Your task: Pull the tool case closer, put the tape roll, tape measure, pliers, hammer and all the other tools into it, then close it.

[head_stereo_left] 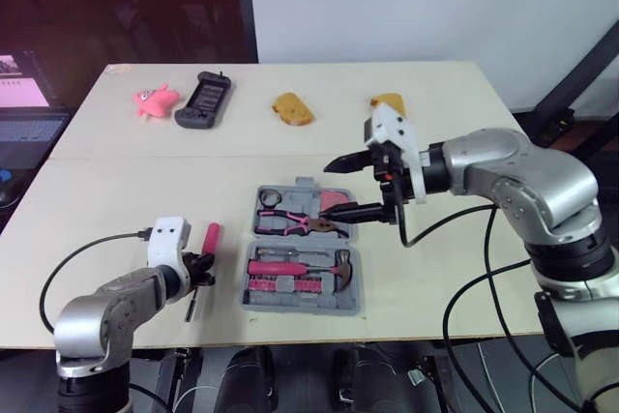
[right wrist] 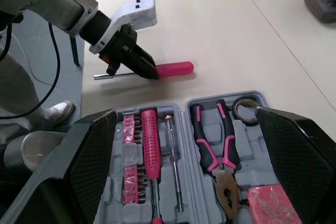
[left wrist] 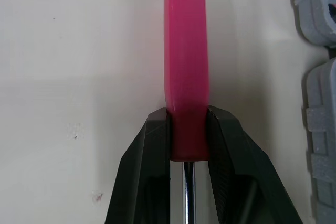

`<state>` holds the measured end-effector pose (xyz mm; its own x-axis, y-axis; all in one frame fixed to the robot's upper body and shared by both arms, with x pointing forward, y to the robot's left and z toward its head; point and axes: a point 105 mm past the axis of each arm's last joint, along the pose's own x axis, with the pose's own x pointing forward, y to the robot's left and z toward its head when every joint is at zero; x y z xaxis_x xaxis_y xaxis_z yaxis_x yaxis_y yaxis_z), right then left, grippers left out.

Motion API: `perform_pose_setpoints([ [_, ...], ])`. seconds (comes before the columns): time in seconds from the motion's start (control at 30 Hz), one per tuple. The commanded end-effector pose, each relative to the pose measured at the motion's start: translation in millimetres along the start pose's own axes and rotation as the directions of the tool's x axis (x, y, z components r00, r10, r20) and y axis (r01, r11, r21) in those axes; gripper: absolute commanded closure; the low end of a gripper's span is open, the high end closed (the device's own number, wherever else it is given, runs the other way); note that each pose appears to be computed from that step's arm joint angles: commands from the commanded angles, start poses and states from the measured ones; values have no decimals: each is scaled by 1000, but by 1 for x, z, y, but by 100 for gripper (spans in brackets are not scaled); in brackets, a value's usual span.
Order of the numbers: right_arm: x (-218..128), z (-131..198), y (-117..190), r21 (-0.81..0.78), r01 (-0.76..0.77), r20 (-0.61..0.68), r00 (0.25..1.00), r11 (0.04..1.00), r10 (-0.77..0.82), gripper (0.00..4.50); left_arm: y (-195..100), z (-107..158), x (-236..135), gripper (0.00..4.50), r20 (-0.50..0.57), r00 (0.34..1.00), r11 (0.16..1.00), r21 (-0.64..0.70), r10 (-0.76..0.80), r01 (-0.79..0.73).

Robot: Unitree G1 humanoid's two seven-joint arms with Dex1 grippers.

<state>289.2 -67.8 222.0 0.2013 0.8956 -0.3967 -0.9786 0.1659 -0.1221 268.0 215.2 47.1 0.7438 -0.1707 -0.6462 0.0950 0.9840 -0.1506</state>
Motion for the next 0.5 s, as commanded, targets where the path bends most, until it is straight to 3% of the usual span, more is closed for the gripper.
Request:
perform_pose_setpoints([
  [0.03,-7,11,0,-53,22,21,1000,998,-21,0,8,9,-6,258,34,999,998,56,37,-39],
  [0.2,-8,10,0,-51,27,17,1000,998,-26,0,8,18,-9,11,51,998,996,83,29,-33],
  [0.27,-9,9,2,-30,13,17,1000,999,-12,0,0,25,-14,5,70,997,998,61,-20,16],
  [0.43,-12,11,0,-32,12,20,1000,999,-11,0,11,45,-36,5,102,995,997,83,-13,5],
  [0.5,-12,12,0,-35,10,24,1000,999,-9,0,18,65,-48,5,153,988,996,92,-3,-11],
])
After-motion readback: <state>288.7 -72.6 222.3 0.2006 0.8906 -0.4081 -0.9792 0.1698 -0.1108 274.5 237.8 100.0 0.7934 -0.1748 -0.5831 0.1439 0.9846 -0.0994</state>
